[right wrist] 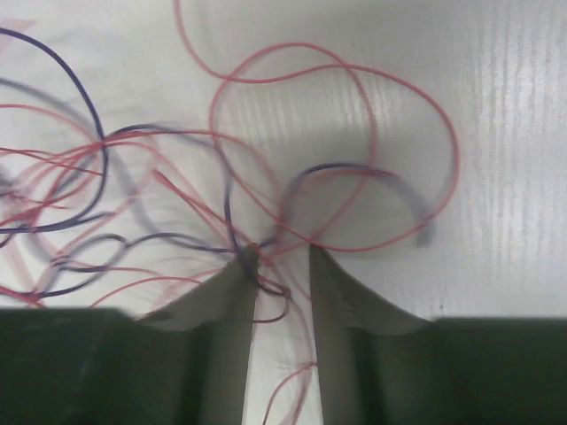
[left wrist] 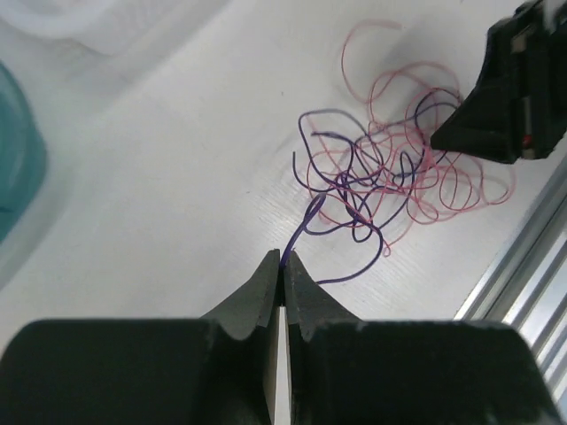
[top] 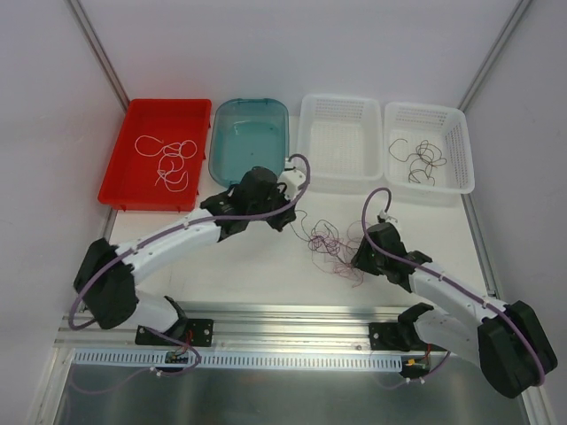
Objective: Untangle the cables
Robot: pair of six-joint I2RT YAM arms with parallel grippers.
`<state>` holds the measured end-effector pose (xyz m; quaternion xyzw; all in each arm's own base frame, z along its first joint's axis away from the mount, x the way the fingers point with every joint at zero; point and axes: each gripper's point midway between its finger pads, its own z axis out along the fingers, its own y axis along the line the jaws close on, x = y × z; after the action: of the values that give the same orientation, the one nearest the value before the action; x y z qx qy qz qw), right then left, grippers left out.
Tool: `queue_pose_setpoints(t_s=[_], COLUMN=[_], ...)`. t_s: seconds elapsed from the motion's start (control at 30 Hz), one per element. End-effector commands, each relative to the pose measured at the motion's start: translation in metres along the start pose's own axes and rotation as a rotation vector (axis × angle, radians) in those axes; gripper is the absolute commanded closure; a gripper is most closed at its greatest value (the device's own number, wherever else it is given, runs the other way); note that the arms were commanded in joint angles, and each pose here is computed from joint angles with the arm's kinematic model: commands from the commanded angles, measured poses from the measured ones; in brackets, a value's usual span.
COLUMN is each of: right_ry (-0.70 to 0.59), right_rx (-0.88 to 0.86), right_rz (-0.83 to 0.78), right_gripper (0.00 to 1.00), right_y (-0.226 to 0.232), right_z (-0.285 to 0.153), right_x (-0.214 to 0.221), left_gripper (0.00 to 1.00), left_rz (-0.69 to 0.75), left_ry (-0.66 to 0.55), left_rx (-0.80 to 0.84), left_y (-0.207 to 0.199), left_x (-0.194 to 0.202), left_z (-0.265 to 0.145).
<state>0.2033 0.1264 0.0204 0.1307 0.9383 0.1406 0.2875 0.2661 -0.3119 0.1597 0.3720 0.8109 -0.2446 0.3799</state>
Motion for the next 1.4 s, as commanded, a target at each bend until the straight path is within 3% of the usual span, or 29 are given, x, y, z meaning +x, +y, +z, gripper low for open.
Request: queue_pose_setpoints(t_s=[0.0, 0.1, 0.3, 0.43, 0.67, 1.0, 1.13, 1.3, 1.37], right_ry=[0.035, 0.036, 0.030, 0.018, 0.001, -0.073, -0.093, -0.091, -0.087], right_rx=[0.104, 0.129, 0.151, 0.155, 0.185, 0.261, 0.251, 0.168, 0.147], right_rz=[0.009, 0.011, 0.030, 0.038, 0.052, 0.040, 0.049, 0.014, -0.002], right_gripper=[0.79, 0.94, 0.98, 0.99, 0.99, 0.99, 0.98, 0.94, 0.88], right_y=[-0.025, -0.030, -0.036, -0.039, -0.048, -0.068, -0.068, -0.048, -0.043], right_z=[0.002, 0.002, -0.002, -0.006, -0.015, -0.047, -0.056, -0.064, -0.066], right_x=[0.012, 0.012, 0.008, 0.003, -0.004, -0.034, -0.044, -0.055, -0.058], left_gripper=[1.00, 1.00, 1.00, 1.00, 1.00, 1.00, 1.00, 1.00, 1.00], left_rz=[-0.068, -0.095, -0.199, -0.273, -0.287, -0.321, -0.314, -0.321, -0.322], left_ry=[-0.106, -0.165, -0.244, -0.253, -0.259, -0.277, -0.319, -0.432, -0.458], left_rx=[-0.117, -0.195, -0.455, -0.706, -0.988, -1.224, -1.204, -0.939, -0.838], left_y=[0.016, 0.028, 0.081, 0.128, 0.158, 0.175, 0.173, 0.149, 0.138], left_x=[-0.018, -0.025, -0.027, -0.018, -0.023, -0.031, -0.047, -0.081, -0.094], left_z=[-0.044, -0.083, -0.167, -0.229, -0.309, -0.378, -0.386, -0.358, -0.348])
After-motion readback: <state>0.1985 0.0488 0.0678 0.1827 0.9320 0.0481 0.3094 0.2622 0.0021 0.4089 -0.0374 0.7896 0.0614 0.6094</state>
